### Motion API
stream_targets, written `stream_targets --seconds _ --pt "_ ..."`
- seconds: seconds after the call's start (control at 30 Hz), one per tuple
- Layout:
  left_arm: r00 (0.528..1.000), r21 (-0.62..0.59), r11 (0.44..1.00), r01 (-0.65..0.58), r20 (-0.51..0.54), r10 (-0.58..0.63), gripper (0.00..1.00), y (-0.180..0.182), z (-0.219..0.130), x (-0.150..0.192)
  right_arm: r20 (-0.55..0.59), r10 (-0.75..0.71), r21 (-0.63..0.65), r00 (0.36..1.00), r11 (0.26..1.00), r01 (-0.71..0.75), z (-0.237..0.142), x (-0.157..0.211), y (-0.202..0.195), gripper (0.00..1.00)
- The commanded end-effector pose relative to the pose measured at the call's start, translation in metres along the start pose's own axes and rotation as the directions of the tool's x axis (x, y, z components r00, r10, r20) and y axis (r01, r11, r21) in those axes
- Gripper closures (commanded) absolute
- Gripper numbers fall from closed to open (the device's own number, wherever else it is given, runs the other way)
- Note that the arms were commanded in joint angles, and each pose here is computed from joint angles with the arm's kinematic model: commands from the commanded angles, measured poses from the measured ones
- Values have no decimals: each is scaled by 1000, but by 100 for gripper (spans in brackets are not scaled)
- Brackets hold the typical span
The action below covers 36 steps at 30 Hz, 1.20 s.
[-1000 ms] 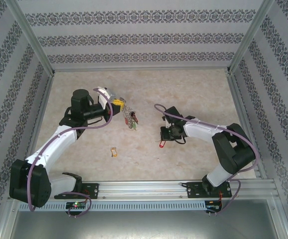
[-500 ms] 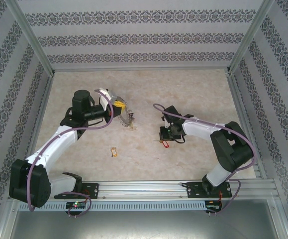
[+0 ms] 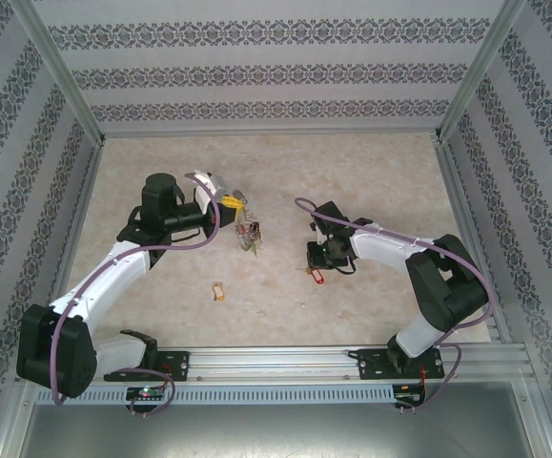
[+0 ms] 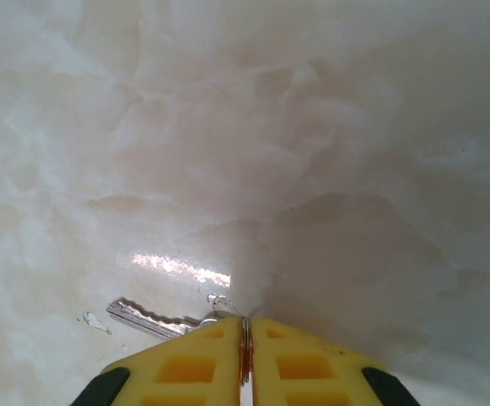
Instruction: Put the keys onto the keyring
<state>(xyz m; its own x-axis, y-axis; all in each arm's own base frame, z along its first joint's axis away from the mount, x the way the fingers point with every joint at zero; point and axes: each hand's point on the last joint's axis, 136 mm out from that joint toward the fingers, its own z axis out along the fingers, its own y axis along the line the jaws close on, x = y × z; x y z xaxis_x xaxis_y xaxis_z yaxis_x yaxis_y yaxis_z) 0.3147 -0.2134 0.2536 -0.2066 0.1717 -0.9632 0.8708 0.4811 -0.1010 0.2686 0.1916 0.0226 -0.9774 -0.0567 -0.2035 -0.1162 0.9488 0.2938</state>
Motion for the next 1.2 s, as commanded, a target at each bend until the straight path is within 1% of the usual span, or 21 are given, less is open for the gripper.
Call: stream_targets --seconds 0.0,0.1,0.27,0.4,0.73,0.9,1.07,1.17 --pt "998 30 998 -60 27 60 100 -8 1 -12 15 -6 -6 1000 1000 6 -4 -9 3 87" --pt "998 33 997 -63 23 62 100 -9 1 -12 11 -5 -2 1000 1000 5 -2 -9 3 86" --pt "998 22 997 -67 13 67 100 -9 0 -10 7 -3 8 1000 1000 3 0 -9 1 82" --pt "998 23 998 -65 12 65 100 -9 0 -9 -4 -6 8 1000 1000 6 2 -7 1 82" --pt "998 26 997 -66 10 66 100 -11 -1 -8 1 -8 18 1000 1000 8 -2 -6 -2 90" --pt "998 30 997 -67 7 67 100 -11 -1 -7 3 -12 8 1000 1000 12 -5 -5 0 97" --pt "998 48 997 -64 10 63 100 -14 1 -7 47 -33 -22 998 999 34 -13 -7 5 98" --pt "998 48 997 -64 7 63 100 -14 1 -6 23 -35 -6 999 999 35 -9 -4 2 96"
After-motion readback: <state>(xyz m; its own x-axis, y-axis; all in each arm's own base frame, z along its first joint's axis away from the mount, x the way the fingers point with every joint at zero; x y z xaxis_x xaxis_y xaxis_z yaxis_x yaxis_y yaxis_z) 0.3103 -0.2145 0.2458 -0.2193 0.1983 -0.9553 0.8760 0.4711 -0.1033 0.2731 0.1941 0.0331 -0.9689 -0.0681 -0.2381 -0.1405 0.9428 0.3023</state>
